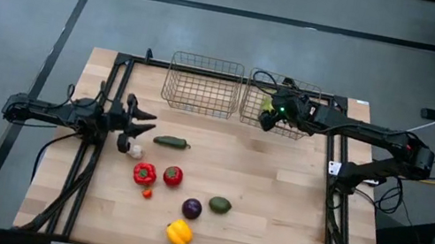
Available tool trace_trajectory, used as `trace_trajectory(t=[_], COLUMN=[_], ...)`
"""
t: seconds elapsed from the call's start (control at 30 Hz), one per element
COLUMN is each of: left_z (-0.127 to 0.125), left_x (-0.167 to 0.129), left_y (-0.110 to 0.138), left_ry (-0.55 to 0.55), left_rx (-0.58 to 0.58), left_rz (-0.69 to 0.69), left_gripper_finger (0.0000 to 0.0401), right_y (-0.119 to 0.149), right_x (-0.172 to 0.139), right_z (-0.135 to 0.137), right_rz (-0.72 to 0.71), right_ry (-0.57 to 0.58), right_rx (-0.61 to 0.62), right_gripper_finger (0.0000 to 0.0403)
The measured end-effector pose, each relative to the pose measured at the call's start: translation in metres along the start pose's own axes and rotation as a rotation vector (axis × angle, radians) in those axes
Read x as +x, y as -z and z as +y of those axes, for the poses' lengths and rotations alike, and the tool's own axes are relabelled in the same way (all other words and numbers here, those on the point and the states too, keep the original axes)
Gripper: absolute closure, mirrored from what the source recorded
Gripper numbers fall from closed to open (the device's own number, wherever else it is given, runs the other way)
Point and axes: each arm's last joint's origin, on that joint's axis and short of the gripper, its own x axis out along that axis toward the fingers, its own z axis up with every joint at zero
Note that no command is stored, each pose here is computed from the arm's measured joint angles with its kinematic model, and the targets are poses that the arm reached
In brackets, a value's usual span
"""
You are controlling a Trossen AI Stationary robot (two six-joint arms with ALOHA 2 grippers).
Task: Sort produce into baskets
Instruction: Put the green pepper into the right gold wire basket
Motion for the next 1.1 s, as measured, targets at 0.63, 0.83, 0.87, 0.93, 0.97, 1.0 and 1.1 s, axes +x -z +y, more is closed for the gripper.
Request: trace_trajectory(t=[0.63, 0.83, 0.87, 0.93, 0.97, 1.0, 1.1], left_z=[-0.012, -0.016, -0.017, -0.019, -0.019, -0.020, -0.021], left_x=[0.037, 0.057, 0.060, 0.066, 0.069, 0.071, 0.079], left_y=[-0.038, -0.036, -0.036, -0.036, -0.035, -0.035, -0.035], left_ry=[-0.047, -0.076, -0.080, -0.087, -0.090, -0.096, -0.115], left_rx=[0.114, 0.125, 0.126, 0.137, 0.143, 0.149, 0.171], left_rz=[0.272, 0.486, 0.512, 0.565, 0.588, 0.611, 0.681], left_gripper_finger=[0.0267, 0.0267, 0.0267, 0.0267, 0.0267, 0.0267, 0.0267], right_y=[-0.001, -0.003, -0.003, -0.005, -0.005, -0.006, -0.006], right_x=[0.000, -0.011, -0.014, -0.022, -0.027, -0.031, -0.044], right_z=[0.000, -0.004, -0.006, -0.009, -0.011, -0.013, -0.019], right_rz=[-0.006, -0.040, -0.051, -0.075, -0.088, -0.102, -0.134], right_ry=[-0.002, -0.012, -0.016, -0.022, -0.026, -0.030, -0.039], right_rx=[0.003, 0.017, 0.018, 0.010, 0.011, 0.007, 0.009], right_gripper_finger=[0.0029, 0.0029, 0.0029, 0.0029, 0.0029, 0.0029, 0.0029])
